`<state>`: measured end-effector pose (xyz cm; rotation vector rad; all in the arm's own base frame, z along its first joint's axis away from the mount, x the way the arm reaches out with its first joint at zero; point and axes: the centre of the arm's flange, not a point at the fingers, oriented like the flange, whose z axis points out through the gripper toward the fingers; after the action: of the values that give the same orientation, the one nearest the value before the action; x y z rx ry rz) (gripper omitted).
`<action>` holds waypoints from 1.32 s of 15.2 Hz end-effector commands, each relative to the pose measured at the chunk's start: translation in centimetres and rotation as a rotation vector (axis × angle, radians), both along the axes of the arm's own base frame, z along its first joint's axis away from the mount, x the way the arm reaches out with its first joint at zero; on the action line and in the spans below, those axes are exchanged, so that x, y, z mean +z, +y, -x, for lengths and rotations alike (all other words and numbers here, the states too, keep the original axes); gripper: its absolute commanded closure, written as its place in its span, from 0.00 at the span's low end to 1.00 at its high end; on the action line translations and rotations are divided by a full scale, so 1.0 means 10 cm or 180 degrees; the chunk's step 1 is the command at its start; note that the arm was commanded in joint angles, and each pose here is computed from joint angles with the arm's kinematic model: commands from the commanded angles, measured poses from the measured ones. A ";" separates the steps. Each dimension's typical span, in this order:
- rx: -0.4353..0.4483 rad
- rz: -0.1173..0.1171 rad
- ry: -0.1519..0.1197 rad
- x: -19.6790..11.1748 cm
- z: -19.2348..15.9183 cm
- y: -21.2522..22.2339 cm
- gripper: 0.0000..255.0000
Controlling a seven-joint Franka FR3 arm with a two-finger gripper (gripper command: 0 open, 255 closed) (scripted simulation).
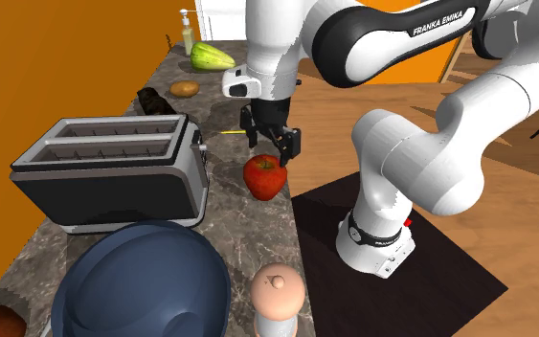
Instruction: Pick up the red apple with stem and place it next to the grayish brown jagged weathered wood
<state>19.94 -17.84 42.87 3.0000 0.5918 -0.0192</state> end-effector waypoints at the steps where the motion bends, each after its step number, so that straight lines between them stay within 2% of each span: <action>1: 0.0000 0.0000 0.0000 0.00 0.00 0.00 1.00; 10: 0.0000 0.0000 0.0000 0.00 0.00 0.00 1.00; 20: 0.0000 0.0000 0.0000 0.53 0.00 0.00 1.00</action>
<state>19.99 -17.77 47.53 2.9997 0.5916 -0.0192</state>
